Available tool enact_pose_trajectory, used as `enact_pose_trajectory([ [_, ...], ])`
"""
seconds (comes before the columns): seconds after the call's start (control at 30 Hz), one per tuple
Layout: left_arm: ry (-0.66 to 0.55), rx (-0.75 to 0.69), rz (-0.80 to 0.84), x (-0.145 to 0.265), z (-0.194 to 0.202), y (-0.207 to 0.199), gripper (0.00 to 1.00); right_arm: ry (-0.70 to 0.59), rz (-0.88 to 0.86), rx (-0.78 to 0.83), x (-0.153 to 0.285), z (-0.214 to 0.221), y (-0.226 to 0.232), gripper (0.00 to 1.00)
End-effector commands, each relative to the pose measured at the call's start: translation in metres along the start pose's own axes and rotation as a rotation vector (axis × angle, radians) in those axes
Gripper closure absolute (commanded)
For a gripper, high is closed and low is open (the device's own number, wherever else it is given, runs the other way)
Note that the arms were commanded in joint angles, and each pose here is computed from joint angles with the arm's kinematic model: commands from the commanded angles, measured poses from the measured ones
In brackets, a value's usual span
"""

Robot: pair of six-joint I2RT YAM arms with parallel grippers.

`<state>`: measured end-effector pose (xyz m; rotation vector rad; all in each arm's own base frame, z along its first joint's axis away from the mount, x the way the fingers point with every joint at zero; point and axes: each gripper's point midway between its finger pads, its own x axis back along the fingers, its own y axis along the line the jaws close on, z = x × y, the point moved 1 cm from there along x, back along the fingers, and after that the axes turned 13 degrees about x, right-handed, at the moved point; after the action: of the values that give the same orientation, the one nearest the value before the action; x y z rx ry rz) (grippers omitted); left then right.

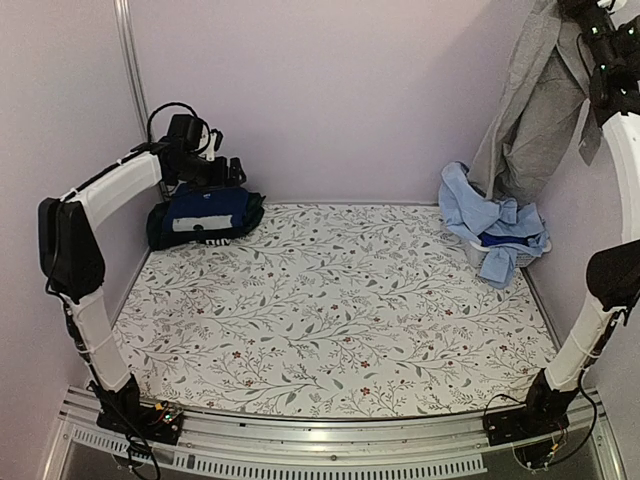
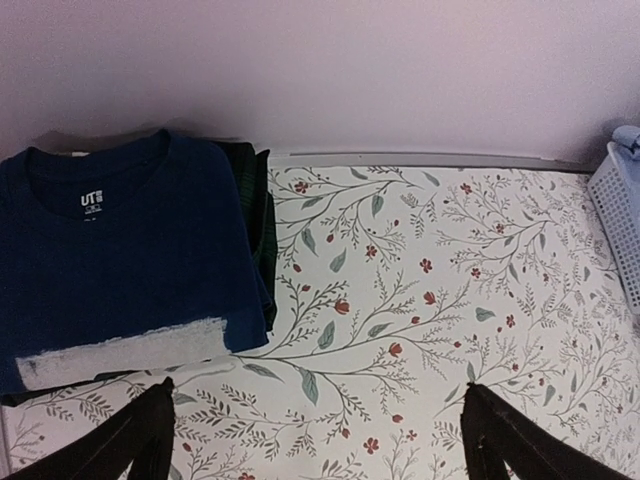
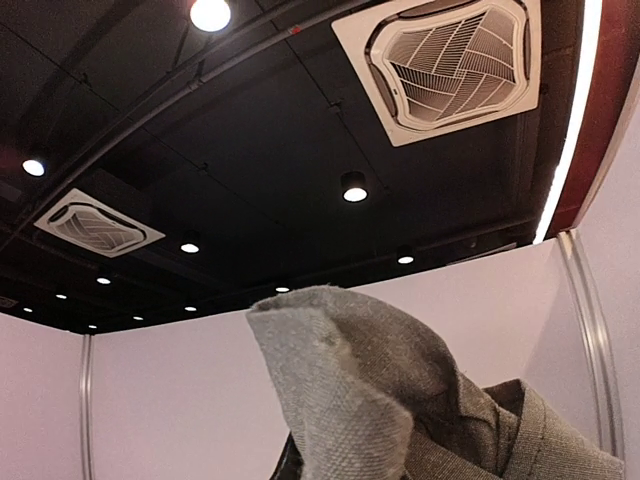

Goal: Fold and stack the mixed laundry pile
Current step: Place the crumpled shirt at the center of the board.

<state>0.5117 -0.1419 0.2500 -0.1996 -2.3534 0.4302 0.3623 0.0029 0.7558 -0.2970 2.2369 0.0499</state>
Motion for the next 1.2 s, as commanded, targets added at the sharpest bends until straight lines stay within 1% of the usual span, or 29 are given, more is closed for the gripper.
enact_pose_trajectory([
  [0.0, 0.003, 0.015, 0.019, -0.004, -0.005, -0.001, 0.0, -0.15, -0.214, -0.153, -0.002, -0.043, 0.066, 1.0],
  [0.3, -0.006, 0.029, 0.017, -0.001, -0.008, -0.001, 0.0, -0.263, -0.445, -0.492, 0.001, -0.065, 0.169, 1.0],
  [0.47, -0.007, 0.039, 0.019, 0.0, -0.008, -0.001, 0.0, -0.307, -0.538, -0.678, 0.007, -0.075, 0.222, 1.0],
  [0.6, -0.007, 0.044, 0.019, 0.002, -0.008, -0.001, 0.0, -0.29, -0.598, -0.827, 0.01, -0.065, 0.264, 1.0],
  [0.83, -0.004, 0.057, 0.015, 0.007, -0.003, 0.001, 0.0, -0.266, -0.651, -0.949, 0.017, -0.058, 0.305, 1.0],
  [0.9, -0.004, 0.063, 0.014, 0.009, -0.001, 0.002, 0.0, -0.223, -0.659, -0.937, 0.016, -0.047, 0.314, 1.0],
  [1.0, 0.0, 0.068, 0.022, 0.01, 0.004, 0.002, 0.0, -0.184, -0.632, -0.876, 0.012, -0.032, 0.311, 1.0],
  [1.03, 0.002, 0.072, 0.025, 0.011, 0.006, 0.003, 0.0, -0.13, -0.619, -0.858, 0.008, -0.013, 0.312, 1.0],
  [1.1, 0.005, 0.076, 0.024, 0.012, 0.01, 0.004, 0.0, 0.018, -0.599, -0.852, 0.008, 0.046, 0.32, 1.0],
  [1.13, 0.005, 0.078, 0.025, 0.013, 0.012, 0.005, 0.0, 0.112, -0.589, -0.858, 0.015, 0.082, 0.328, 1.0],
  [1.17, 0.004, 0.079, 0.029, 0.014, 0.014, 0.005, 0.0, 0.191, -0.578, -0.855, 0.024, 0.104, 0.329, 1.0],
])
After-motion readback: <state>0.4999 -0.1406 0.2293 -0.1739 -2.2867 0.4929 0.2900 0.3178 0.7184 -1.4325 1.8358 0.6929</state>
